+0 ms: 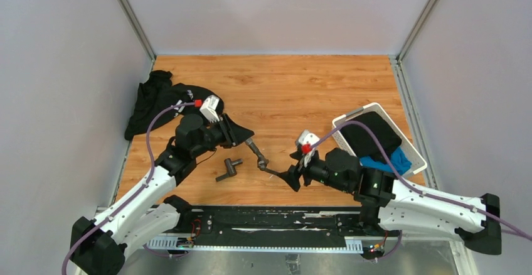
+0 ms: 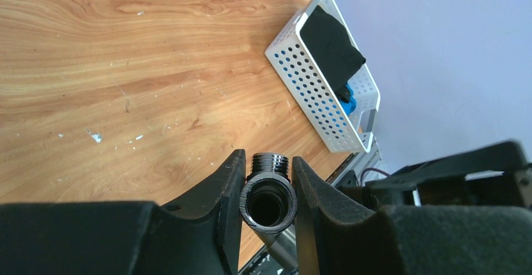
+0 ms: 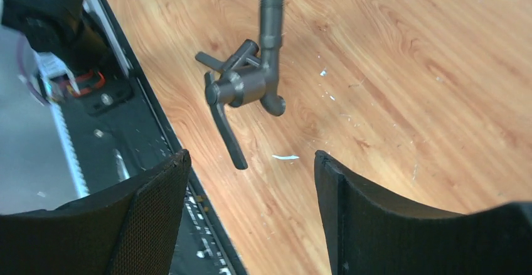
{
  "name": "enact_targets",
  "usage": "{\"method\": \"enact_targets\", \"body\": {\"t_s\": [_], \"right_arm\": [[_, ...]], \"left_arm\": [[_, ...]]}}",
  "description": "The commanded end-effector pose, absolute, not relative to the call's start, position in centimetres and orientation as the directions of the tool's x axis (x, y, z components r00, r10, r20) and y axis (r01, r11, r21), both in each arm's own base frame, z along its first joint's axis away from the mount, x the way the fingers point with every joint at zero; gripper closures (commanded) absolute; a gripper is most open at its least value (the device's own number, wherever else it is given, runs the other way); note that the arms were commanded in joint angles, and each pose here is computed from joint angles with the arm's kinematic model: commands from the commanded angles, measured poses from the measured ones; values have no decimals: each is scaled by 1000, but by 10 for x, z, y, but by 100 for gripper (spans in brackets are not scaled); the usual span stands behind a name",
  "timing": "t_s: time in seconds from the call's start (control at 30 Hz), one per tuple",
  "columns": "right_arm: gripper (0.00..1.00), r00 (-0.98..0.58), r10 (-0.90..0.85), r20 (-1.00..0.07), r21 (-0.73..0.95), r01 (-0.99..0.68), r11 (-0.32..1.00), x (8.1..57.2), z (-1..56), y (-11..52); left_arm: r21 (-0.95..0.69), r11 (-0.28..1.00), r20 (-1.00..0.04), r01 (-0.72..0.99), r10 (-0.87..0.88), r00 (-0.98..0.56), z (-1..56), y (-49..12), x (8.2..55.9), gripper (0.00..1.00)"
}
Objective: Install the water faucets
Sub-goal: Screw the water faucet onto the adaptor.
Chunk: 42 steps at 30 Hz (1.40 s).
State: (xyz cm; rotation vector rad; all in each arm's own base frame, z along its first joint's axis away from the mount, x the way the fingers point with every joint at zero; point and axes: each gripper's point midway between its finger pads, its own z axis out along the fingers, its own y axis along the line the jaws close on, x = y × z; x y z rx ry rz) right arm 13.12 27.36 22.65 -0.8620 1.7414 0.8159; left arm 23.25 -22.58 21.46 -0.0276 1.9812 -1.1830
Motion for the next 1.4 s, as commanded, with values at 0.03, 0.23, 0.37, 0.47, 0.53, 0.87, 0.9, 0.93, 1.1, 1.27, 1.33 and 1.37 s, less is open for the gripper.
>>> {"method": "enact_targets", "body": {"t_s": [0.03,0.23,0.37,0.47,0.53,0.87,0.9,0.93,1.1,1.27,1.33,1.37], "right_arm": [[28,32,-206,-978,-151,-790,594,144,233,277],[25,141,-181,-973,-223,-761,609,137,223,283],[25,136,-195,-971,-229,-753,617,137,221,284],[25,138,-184,-973,-224,-745,628,138,218,285],[25,136,-185,-973,-224,-743,631,138,216,285],[25,162,-178,-971,-238,-743,625,136,211,293],[25,169,-180,-969,-245,-742,624,135,210,294],[25,177,-177,-968,-249,-741,624,135,210,296],[24,225,-175,-959,-284,-719,634,139,209,301],[24,268,-181,-946,-320,-694,644,143,210,310],[23,284,-186,-941,-334,-686,646,145,209,315],[23,290,-195,-937,-345,-680,647,146,206,318]], "left_arm": [[-766,528,-623,366,-471,-625,241,-224,244,100],[-786,533,-595,313,-515,-616,238,-217,248,100],[-794,545,-580,270,-546,-605,233,-210,252,100],[-807,535,-562,248,-570,-600,231,-206,253,100],[-811,535,-556,236,-580,-595,231,-203,255,100],[-825,521,-539,221,-605,-585,239,-197,257,100],[-827,518,-535,217,-610,-585,239,-197,257,100],[-829,515,-532,215,-612,-585,240,-197,257,100],[-836,507,-523,211,-619,-585,241,-197,258,100],[-842,499,-513,204,-625,-589,240,-197,258,100],[-843,497,-512,204,-626,-589,241,-197,258,100],[-843,498,-511,202,-626,-590,240,-197,258,100]]}}
